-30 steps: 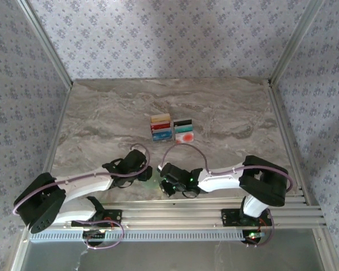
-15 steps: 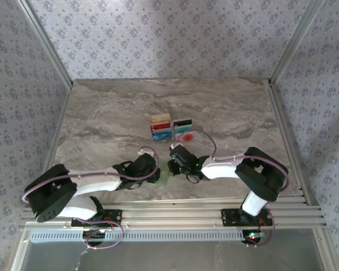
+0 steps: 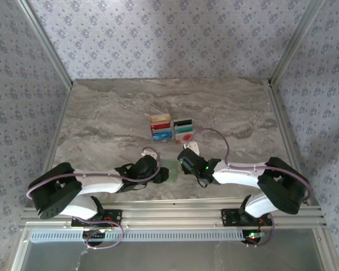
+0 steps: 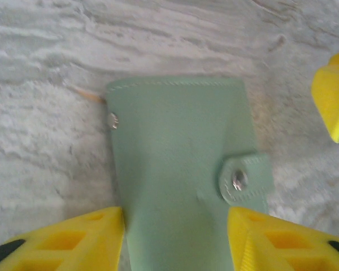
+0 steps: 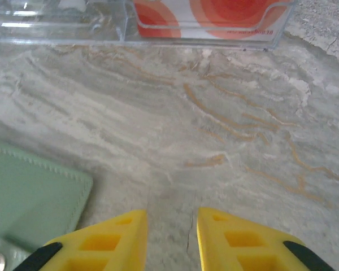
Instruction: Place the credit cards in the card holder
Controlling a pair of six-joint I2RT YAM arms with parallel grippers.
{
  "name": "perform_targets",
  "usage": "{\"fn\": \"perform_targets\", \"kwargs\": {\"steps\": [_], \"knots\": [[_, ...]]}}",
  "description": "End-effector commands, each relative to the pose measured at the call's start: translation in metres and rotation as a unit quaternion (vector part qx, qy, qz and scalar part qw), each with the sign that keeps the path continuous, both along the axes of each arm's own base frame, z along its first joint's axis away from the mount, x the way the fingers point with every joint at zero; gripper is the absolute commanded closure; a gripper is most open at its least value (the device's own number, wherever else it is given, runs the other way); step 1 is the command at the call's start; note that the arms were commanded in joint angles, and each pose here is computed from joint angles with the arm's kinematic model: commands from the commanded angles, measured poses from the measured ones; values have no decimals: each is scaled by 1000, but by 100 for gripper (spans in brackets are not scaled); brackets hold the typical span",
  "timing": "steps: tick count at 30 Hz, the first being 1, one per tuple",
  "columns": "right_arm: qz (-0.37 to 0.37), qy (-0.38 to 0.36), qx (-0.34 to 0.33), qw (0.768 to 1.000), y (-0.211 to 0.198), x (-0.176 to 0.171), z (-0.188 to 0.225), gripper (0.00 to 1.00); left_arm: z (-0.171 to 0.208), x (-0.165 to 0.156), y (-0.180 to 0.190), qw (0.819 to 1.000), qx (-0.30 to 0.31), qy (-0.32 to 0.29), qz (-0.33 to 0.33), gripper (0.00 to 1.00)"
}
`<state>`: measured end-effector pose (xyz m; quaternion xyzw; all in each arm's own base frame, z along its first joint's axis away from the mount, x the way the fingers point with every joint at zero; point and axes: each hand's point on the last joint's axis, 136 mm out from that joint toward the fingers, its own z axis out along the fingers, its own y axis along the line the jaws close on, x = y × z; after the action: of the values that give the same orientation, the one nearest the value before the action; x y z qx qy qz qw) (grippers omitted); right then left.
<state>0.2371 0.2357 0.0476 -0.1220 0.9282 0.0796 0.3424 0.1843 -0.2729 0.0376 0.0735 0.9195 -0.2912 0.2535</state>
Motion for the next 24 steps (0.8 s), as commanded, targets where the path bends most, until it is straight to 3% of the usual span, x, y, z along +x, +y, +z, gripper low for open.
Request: {"fn": "perform_targets", "kwargs": {"steps": [1,6,12,18,24], "knots": [[13,-9,-29,999,-4,-12,4,64,18,-7,5,1000,-14,-13,-10,44],[50,14,-3,999,15,-28,0,61,38,0,22,999,-7,-38,2,42],[78,20,11,997,29,-42,-6,57,46,16,32,999,-15,-29,7,52],[84,13,8,996,38,-41,0,54,45,38,23,1000,-12,-11,-3,60],[89,14,4,996,46,-39,3,51,35,56,5,1000,3,-3,-8,60]]}}
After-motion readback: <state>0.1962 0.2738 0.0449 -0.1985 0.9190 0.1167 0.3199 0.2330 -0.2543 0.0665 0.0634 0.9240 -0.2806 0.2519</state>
